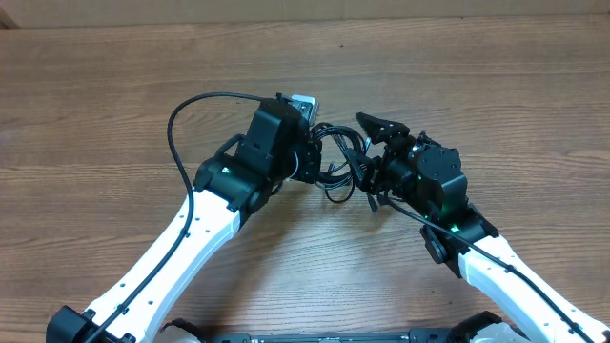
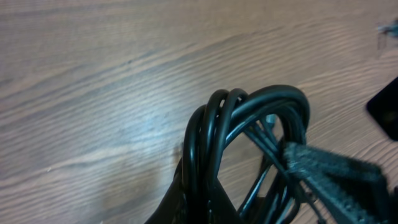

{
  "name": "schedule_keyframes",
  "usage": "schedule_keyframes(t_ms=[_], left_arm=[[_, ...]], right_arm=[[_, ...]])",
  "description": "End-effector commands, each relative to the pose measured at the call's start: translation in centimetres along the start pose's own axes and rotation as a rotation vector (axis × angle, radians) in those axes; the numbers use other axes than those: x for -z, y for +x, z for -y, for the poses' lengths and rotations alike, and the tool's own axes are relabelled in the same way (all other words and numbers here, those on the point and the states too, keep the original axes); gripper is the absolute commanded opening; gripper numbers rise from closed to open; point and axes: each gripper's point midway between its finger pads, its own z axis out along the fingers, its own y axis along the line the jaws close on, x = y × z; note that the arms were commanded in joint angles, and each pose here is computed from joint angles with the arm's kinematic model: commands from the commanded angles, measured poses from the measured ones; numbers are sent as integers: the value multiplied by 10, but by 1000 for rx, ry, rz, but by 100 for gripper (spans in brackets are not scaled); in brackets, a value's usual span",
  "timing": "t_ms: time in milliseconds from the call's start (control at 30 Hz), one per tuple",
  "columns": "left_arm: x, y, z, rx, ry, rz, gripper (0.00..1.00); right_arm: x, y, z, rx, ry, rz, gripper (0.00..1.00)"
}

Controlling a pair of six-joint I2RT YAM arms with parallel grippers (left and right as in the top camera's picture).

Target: Untangle cables

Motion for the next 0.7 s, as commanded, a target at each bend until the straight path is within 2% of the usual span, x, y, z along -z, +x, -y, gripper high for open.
schedule_keyframes(t_ms=[0, 100, 233, 300, 433, 667], left_arm=[[7, -18, 30, -3, 63, 69, 4], [6, -18, 42, -37, 53, 93, 4], [6, -11, 61, -106, 67, 97, 4], [6, -8, 67, -125, 70, 94, 4], [6, -7, 68, -142, 70, 94, 4], [11, -36, 33, -74, -140, 231, 4]], right_arm=[[-2, -7, -9, -174, -29, 42, 77], [-2, -11, -10, -253, -42, 63, 80], [-1, -20, -15, -257, -75, 112, 82], [0, -25, -16, -257, -89, 138, 81], [1, -34, -13, -260, -87, 185, 73], [-2, -11, -3, -194, -9, 62, 74]])
